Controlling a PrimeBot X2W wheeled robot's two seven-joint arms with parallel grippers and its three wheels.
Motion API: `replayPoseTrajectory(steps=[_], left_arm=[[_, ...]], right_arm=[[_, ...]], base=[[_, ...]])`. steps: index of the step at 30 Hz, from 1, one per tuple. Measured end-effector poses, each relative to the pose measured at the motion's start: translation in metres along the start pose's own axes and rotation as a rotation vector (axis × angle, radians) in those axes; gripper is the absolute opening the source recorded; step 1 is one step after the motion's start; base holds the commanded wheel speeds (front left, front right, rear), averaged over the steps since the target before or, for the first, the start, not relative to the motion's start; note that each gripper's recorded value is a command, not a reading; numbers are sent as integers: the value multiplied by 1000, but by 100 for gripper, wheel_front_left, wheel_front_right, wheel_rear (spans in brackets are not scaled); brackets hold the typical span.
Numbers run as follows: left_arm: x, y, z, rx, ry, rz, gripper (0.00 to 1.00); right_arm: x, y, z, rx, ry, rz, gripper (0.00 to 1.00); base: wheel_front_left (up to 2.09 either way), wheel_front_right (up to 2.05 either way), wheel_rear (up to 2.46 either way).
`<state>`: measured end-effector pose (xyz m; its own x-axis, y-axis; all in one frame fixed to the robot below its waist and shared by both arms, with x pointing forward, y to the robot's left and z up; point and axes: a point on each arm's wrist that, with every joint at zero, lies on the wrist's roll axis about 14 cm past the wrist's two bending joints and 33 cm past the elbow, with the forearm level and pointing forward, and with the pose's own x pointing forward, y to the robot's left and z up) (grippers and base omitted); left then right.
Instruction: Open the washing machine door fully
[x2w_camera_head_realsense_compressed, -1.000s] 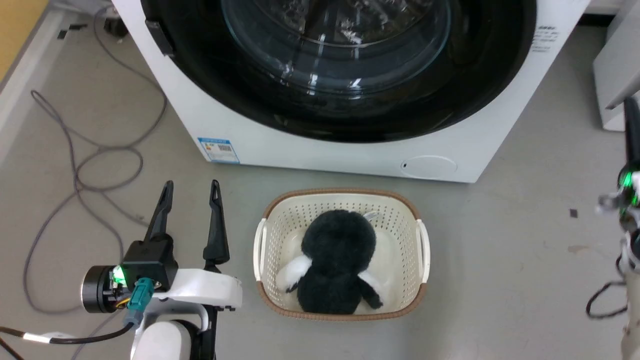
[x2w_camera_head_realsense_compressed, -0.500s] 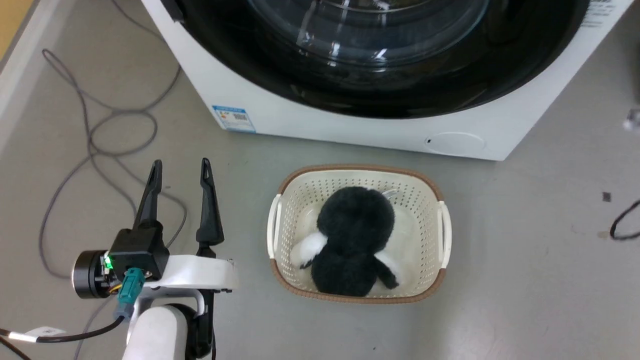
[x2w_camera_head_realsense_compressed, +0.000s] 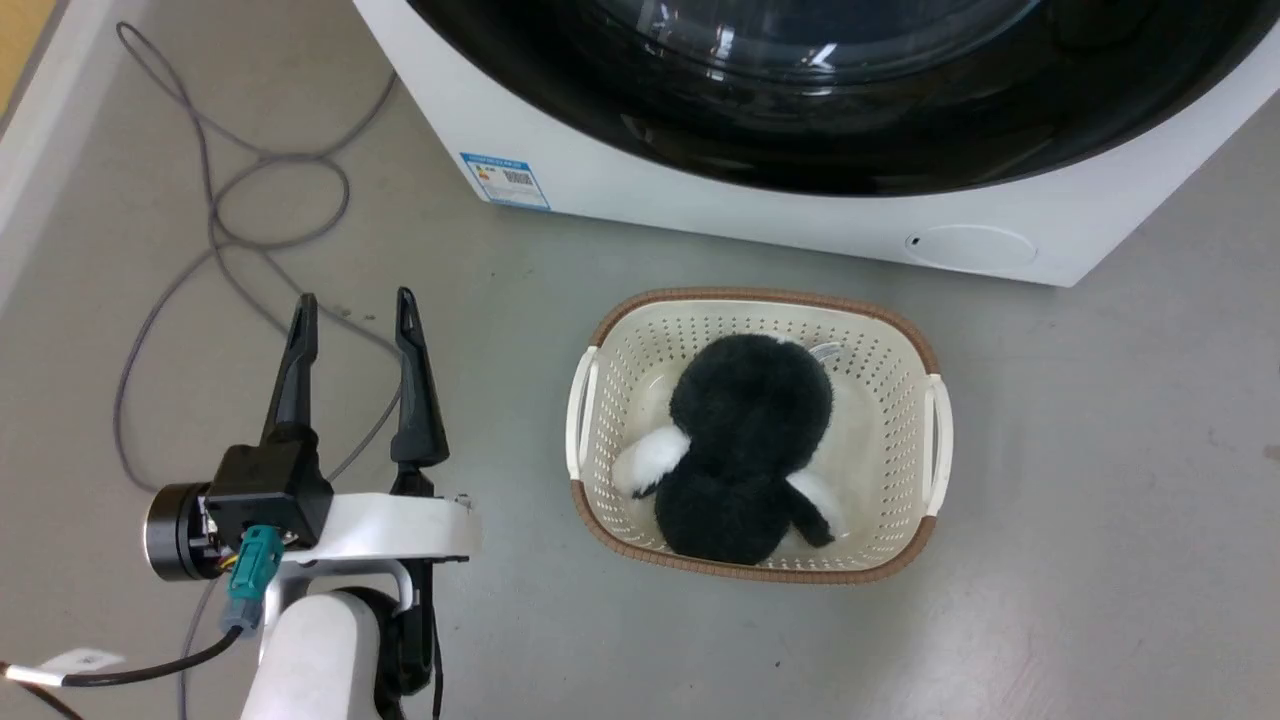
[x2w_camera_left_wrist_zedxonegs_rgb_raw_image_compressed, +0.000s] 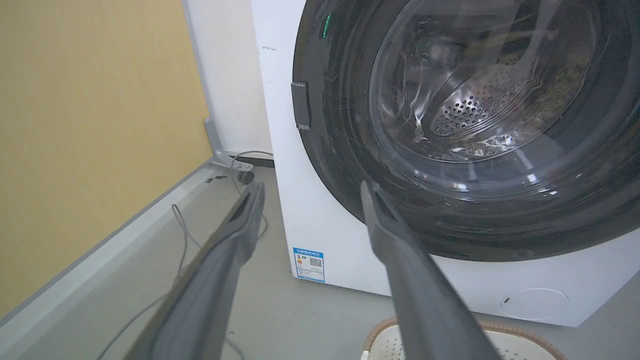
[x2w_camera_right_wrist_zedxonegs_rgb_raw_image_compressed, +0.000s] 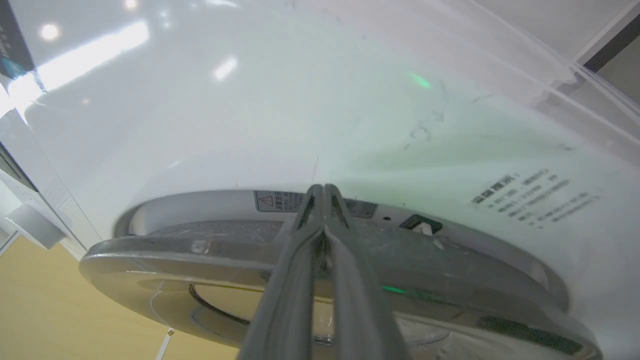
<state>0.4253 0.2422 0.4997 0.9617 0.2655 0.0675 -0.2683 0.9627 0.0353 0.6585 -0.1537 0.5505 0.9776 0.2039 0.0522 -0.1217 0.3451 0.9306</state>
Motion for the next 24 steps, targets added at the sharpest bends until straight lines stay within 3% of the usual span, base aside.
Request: replayPoseTrajectory(steps=[12, 24], left_arm=[[5, 4, 0, 0, -18, 21, 100], [4, 1, 13, -25, -56, 14, 100]], right_arm=[[10, -2, -24, 34, 183, 4, 0], [-17, 14, -37, 17, 349, 29, 0]], base=[[0, 0, 0], [0, 0, 0]])
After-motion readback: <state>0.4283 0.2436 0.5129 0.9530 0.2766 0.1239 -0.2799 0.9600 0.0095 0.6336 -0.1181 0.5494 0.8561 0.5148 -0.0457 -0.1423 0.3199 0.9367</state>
